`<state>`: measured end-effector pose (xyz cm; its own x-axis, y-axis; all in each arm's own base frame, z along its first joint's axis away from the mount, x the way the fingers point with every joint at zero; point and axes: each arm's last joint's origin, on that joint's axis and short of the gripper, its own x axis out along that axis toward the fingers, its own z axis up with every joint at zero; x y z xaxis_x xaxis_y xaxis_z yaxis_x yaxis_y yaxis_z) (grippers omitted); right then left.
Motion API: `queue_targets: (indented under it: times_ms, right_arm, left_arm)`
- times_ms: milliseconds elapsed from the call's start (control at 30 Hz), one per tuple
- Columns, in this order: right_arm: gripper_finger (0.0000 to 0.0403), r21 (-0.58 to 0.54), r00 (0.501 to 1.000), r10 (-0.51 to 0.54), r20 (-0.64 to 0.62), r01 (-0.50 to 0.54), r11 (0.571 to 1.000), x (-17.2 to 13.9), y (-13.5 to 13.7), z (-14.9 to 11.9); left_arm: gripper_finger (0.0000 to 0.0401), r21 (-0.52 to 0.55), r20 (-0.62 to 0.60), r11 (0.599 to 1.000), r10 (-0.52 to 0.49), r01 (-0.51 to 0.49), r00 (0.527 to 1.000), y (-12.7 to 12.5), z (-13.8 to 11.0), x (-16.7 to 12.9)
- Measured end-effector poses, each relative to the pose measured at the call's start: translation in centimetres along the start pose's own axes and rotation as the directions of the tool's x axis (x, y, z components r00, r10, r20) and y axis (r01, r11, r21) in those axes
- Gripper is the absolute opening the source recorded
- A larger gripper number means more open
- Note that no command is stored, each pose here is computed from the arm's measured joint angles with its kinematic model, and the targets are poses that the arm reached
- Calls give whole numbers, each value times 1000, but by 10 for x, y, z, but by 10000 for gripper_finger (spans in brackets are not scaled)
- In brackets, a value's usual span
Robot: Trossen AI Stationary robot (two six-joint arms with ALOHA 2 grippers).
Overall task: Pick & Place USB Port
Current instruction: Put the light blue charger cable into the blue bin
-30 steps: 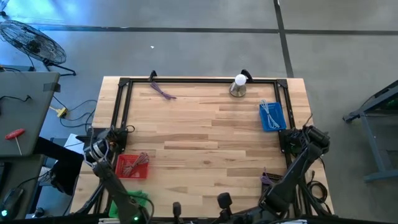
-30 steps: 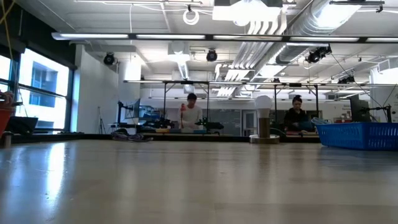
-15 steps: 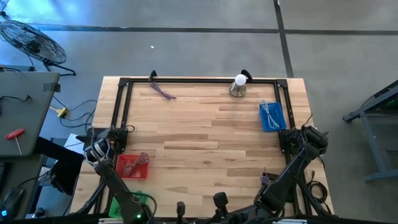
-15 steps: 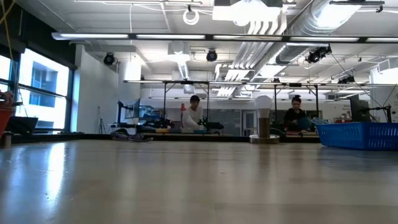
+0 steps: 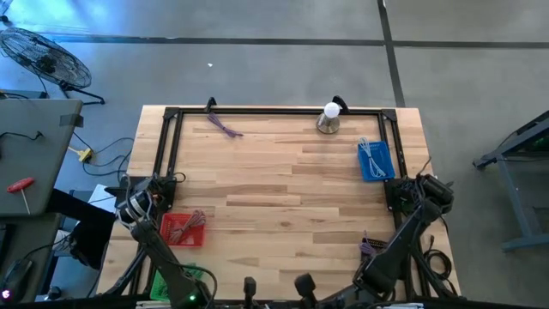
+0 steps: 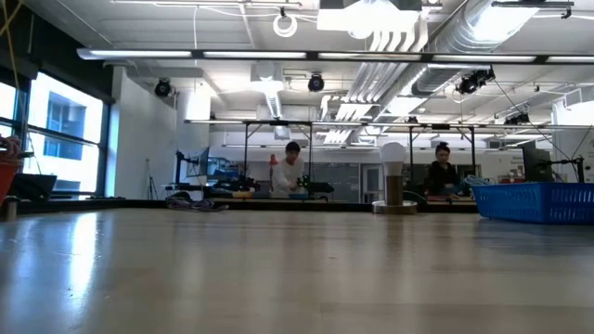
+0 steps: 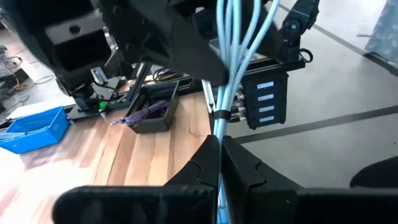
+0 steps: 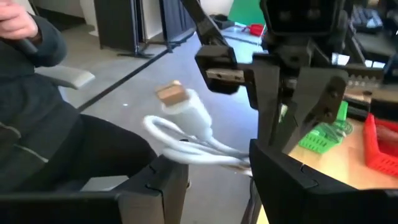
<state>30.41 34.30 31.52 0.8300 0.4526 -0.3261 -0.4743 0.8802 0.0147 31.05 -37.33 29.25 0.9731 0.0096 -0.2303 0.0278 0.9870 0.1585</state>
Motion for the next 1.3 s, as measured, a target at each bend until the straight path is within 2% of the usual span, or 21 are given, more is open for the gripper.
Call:
queue_targets:
  times_ms: [633, 800, 967, 1100, 1200, 1300]
  right_arm:
    - [157, -57, 1000, -8, 13, 8, 998, -1, 1, 1]
    - [112, -59, 1000, -14, 11, 14, 998, 0, -1, 1]
    - [18, -68, 1000, -22, -11, 21, 997, 1, -5, 0]
    - [23, -66, 999, -36, -21, 34, 997, 1, -5, -1]
    - [11, -66, 998, -57, -37, 55, 996, 1, -6, -3]
    - [11, -67, 992, -103, -74, 99, 993, 0, -8, -7]
  left_arm:
    - [0, 2, -3, 1000, 5, -5, 1000, 1, 0, 0]
    - [2, 22, -17, 1000, 5, -4, 1000, 1, -2, 0]
    - [20, 25, -26, 1000, -6, 6, 1000, 1, -3, 0]
    - [43, 22, -27, 1000, -6, 6, 1000, 1, -3, 0]
    - [66, 21, -29, 999, -24, 24, 999, 1, -3, 0]
    - [95, -12, -19, 999, -53, 53, 998, -1, -1, 0]
